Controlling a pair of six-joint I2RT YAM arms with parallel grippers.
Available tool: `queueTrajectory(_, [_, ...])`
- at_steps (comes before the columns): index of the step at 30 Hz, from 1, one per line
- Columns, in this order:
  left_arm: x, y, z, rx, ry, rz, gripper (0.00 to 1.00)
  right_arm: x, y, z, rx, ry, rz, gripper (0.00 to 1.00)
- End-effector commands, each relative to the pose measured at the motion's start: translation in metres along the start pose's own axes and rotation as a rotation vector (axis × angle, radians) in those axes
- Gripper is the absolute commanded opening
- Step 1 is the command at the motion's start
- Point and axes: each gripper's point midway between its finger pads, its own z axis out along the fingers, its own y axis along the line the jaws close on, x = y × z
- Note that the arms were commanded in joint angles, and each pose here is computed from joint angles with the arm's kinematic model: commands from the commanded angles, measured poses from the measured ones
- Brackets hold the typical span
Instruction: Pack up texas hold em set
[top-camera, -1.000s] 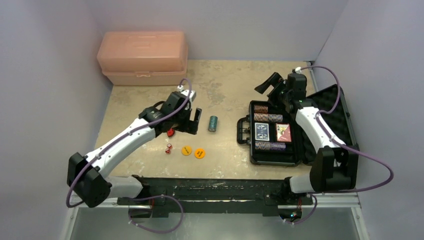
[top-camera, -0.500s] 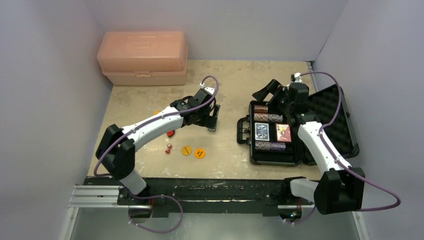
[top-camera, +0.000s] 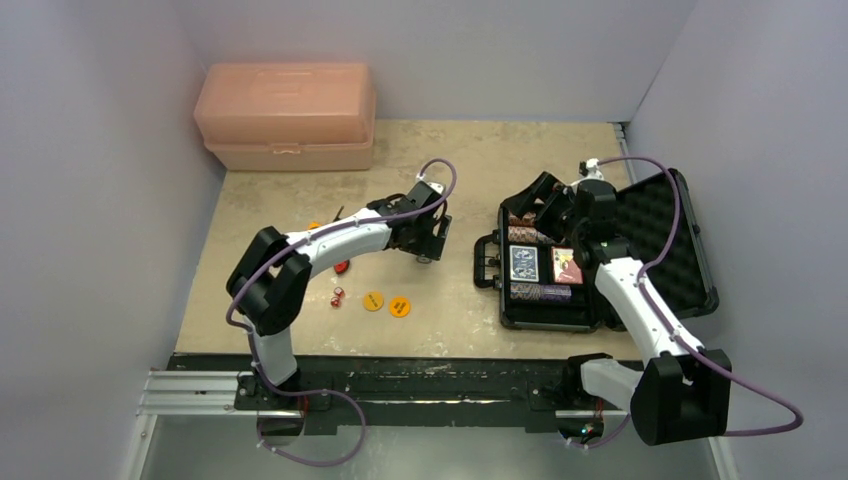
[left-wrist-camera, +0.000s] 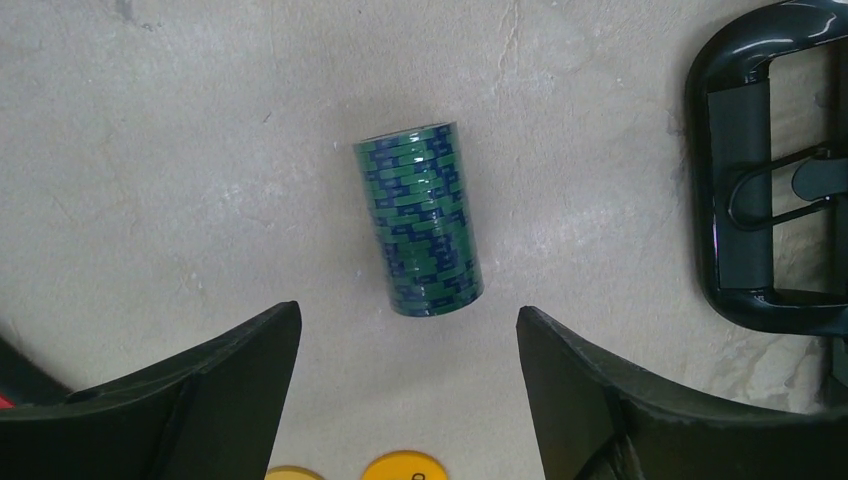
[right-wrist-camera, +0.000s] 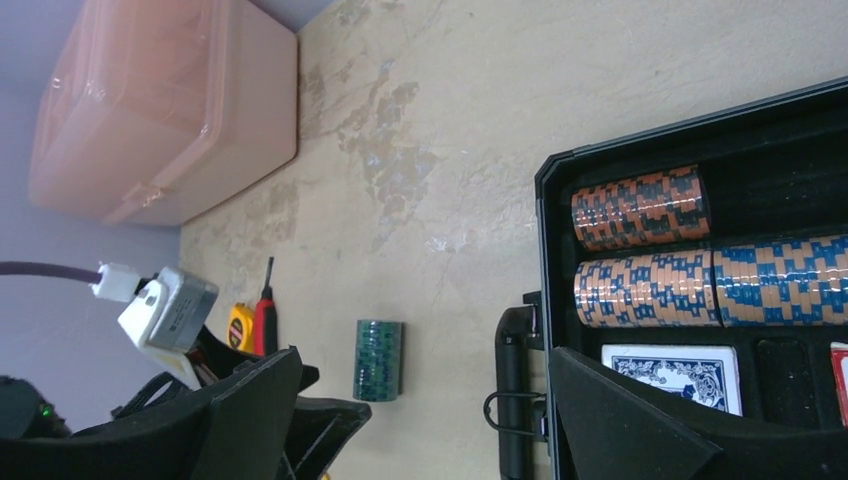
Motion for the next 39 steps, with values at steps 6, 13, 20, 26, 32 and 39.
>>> queueTrajectory(6, [-0.015,-0.014,0.02,0.029,-0.031,0.006,0.74,0.003,0.022,-0.002,-0.133,0.01,-0.082,0.99])
queueTrajectory(13, [-0.01,-0.014,0.032,0.025,-0.018,0.007,0.69,0.005,0.019,0.0,-0.119,0.017,-0.083,0.98])
queueTrajectory(20, [-0.006,-0.013,0.04,0.014,-0.005,0.01,0.61,0.004,0.019,0.001,-0.117,0.018,-0.082,0.98])
queueTrajectory(26, [-0.001,-0.013,0.046,0.012,0.011,0.01,0.51,0.004,0.018,0.002,-0.109,0.023,-0.082,0.98])
queueTrajectory(32, [0.001,-0.014,0.049,0.018,0.012,0.009,0.22,0.006,0.016,0.003,-0.101,0.033,-0.08,0.98])
queueTrajectory(39, [-0.004,-0.02,0.036,0.062,0.0,0.015,0.0,0.005,0.021,0.003,-0.117,0.048,-0.074,0.98])
